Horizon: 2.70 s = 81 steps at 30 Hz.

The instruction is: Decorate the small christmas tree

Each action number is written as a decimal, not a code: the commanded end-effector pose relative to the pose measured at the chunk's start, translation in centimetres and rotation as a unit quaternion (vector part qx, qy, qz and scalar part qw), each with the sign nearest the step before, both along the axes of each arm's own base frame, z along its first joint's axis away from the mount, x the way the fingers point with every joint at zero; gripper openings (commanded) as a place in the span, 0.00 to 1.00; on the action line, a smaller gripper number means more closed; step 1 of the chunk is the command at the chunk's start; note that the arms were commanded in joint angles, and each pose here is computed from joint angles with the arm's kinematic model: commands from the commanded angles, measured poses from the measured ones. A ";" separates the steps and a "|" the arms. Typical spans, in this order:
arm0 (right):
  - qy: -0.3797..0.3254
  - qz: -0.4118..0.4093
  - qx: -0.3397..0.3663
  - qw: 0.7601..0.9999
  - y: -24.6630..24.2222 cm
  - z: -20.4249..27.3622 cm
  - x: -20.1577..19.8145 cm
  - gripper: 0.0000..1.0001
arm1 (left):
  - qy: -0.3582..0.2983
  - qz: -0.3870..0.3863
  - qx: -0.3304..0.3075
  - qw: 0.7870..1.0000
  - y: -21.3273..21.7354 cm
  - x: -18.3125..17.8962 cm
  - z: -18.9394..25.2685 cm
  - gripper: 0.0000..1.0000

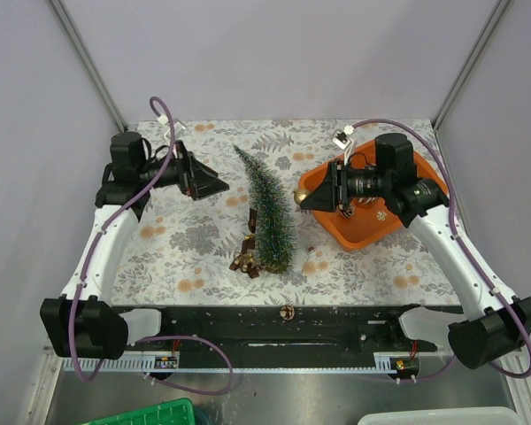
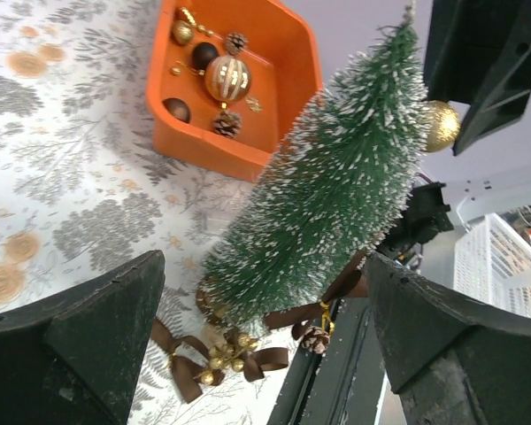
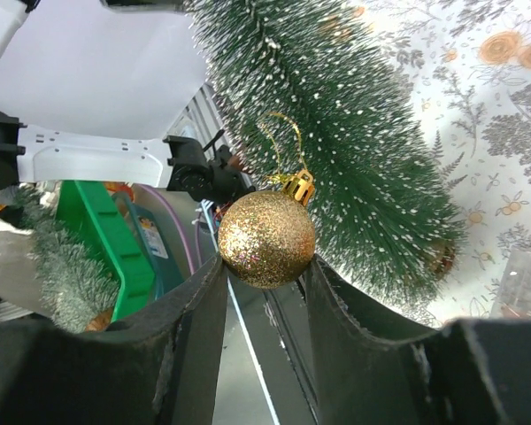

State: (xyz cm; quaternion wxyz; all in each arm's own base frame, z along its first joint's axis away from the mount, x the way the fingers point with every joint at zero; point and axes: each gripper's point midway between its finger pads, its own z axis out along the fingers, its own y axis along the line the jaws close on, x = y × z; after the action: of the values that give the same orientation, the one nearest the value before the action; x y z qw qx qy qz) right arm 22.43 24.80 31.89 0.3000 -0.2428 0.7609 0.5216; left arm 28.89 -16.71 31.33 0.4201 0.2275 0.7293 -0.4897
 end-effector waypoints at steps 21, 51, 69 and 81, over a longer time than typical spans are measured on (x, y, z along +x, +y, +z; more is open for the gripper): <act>-0.067 -0.011 -0.003 0.998 0.6 3.8 1.1 0.23 | -0.019 -0.063 -0.019 0.998 -5.5 0.6 -0.4 0.69; -0.068 0.030 -0.035 0.997 2.8 2.6 -0.1 0.21 | -0.026 -0.075 -0.020 0.997 -5.8 0.2 -0.1 0.58; -0.082 0.046 -0.044 0.995 3.4 3.6 0.2 0.19 | -0.029 -0.087 -0.021 0.996 -6.0 -0.4 0.1 0.59; -0.094 0.050 -0.047 0.993 3.0 4.9 -0.2 0.18 | -0.031 -0.096 -0.024 0.995 -6.7 -0.7 0.5 0.58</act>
State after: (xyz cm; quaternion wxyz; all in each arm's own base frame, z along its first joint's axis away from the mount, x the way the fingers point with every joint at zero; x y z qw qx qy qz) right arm 22.74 27.72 34.03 0.3016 -0.3178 0.7648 0.4723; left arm 28.41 -22.74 30.04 0.3775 0.2715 0.7053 -0.5351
